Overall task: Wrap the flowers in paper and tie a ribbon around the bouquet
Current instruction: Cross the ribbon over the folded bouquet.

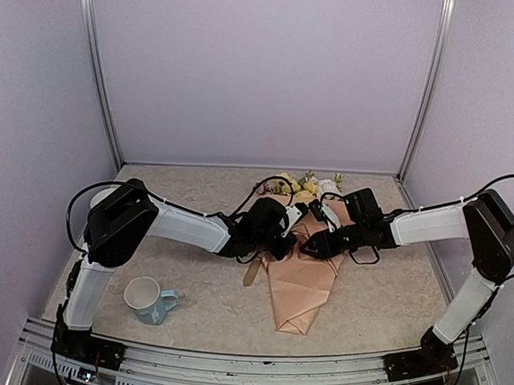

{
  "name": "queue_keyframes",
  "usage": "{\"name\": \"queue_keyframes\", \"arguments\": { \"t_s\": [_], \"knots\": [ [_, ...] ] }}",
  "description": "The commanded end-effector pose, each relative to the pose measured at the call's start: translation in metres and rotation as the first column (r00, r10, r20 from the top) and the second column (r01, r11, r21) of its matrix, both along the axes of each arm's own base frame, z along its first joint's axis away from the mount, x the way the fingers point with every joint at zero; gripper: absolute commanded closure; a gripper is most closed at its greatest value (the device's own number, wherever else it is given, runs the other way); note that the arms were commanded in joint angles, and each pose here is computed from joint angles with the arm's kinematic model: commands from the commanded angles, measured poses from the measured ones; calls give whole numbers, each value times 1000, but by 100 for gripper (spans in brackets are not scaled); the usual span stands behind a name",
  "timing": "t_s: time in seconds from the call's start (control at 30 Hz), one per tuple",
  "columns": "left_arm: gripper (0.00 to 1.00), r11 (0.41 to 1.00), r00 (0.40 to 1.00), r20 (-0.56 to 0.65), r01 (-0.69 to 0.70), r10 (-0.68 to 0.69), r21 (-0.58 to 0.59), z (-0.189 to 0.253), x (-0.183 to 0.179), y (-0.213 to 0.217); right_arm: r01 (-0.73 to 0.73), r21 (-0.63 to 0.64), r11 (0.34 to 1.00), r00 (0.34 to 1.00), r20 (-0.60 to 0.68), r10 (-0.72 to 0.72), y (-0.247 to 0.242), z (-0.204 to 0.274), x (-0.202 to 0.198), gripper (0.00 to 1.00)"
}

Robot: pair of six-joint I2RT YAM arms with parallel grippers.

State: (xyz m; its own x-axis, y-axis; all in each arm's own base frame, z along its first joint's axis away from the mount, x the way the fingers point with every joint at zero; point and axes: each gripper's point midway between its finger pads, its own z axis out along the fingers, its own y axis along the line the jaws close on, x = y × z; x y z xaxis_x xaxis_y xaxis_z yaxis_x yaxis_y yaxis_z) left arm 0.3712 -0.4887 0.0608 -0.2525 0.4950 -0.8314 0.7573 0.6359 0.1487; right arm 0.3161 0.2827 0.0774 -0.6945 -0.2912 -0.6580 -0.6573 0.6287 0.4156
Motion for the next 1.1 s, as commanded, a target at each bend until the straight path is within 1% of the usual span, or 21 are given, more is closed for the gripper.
{"name": "queue_keyframes", "arguments": {
  "t_s": [0.0, 0.07, 0.17, 0.3, 0.47, 0.5, 0.53, 0.57, 0.63, 0.67, 0.8, 0.83, 0.87, 0.93, 1.0, 1.07],
  "knots": [
    [100, 1000, 1000, 2, 17, -17, -21, 6, -2, -6, -8, -59, 998, 1000, -18, 7, 0, -23, -1, 60],
    [100, 1000, 1000, -1, 17, -17, -21, 6, -2, -6, -20, -71, 997, 999, -39, 17, 2, -31, -4, 61],
    [100, 1000, 1000, -8, 9, -10, -22, 6, 1, -4, -43, -47, 998, 999, -28, 42, 5, -28, -10, 64],
    [100, 1000, 1000, -20, -9, 8, -23, 2, 5, 0, -50, -50, 998, 999, -10, 49, 4, -26, -14, 75],
    [100, 1000, 1000, -18, -4, 4, -21, 4, 4, 1, -74, -46, 996, 997, -25, 73, 4, -27, -20, 98],
    [100, 1000, 1000, -16, 3, -4, -17, 4, 2, 1, -83, -37, 996, 996, -28, 82, 5, -25, -22, 100],
    [96, 1000, 1000, -14, 13, -13, -17, 6, 1, 2, -90, -28, 996, 996, -27, 89, 6, -22, -24, 100],
    [87, 1000, 1000, -12, 24, -24, -18, 9, 0, 3, -94, -23, 995, 995, -28, 94, 7, -21, -25, 100],
    [62, 998, 998, -12, 55, -55, -30, 19, -5, 5, -91, -16, 996, 995, -34, 90, 6, -20, -25, 100],
    [53, 997, 997, -12, 74, -74, -36, 26, -9, 5, -86, -14, 996, 995, -46, 85, 4, -22, -25, 100],
    [24, 990, 990, -8, 140, -140, -35, 56, -22, 10, -54, -40, 998, 993, -107, 49, -6, -40, -21, 100],
    [10, 986, 987, -8, 163, -163, -33, 66, -27, 11, -48, -43, 998, 993, -113, 43, -7, -42, -21, 100],
    [3, 982, 982, -15, 187, -188, -27, 72, -32, 13, -46, -44, 998, 992, -118, 40, -8, -43, -21, 100],
    [1, 974, 973, -40, 226, -226, -21, 81, -43, 20, -44, -39, 998, 992, -120, 39, -9, -43, -20, 100],
    [1, 972, 969, -79, 235, -235, -17, 82, -51, 35, -41, -37, 998, 993, -116, 36, -9, -41, -20, 100],
    [5, 978, 971, -116, 208, -208, -8, 79, -53, 56, -38, -38, 999, 993, -111, 34, -9, -39, -19, 100]
  ]
}}
